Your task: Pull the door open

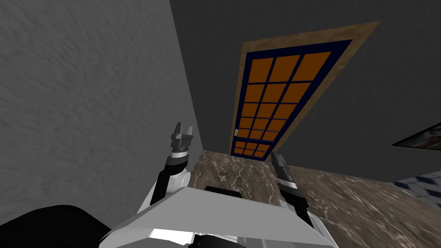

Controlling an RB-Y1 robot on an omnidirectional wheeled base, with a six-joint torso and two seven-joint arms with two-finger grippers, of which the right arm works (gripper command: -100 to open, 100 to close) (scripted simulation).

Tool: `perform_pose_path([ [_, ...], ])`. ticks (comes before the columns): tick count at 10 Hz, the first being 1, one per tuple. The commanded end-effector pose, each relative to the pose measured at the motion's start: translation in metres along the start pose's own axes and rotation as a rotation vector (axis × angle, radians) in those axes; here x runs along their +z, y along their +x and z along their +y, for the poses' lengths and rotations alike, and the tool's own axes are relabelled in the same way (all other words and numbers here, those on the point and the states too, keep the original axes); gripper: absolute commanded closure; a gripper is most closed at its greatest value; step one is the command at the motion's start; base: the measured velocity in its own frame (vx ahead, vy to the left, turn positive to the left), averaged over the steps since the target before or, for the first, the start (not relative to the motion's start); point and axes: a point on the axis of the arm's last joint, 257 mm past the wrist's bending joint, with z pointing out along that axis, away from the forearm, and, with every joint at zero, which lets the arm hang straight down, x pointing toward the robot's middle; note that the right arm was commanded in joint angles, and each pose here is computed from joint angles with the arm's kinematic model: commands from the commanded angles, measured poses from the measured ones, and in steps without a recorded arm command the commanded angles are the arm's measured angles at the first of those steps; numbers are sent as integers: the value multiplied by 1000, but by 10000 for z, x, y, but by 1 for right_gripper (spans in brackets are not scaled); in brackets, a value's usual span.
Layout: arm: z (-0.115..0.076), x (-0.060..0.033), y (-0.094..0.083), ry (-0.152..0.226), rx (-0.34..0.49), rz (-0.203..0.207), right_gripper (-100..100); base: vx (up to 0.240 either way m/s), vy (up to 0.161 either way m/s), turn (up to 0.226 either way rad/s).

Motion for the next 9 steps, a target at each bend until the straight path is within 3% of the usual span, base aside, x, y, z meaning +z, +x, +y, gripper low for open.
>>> perform_pose_path([
  [1, -103, -43, 34, 15, -46, 13, -100, 105, 44, 80],
  [9, -557, -332, 244, 95, -239, 88, -100, 111, 37, 68],
])
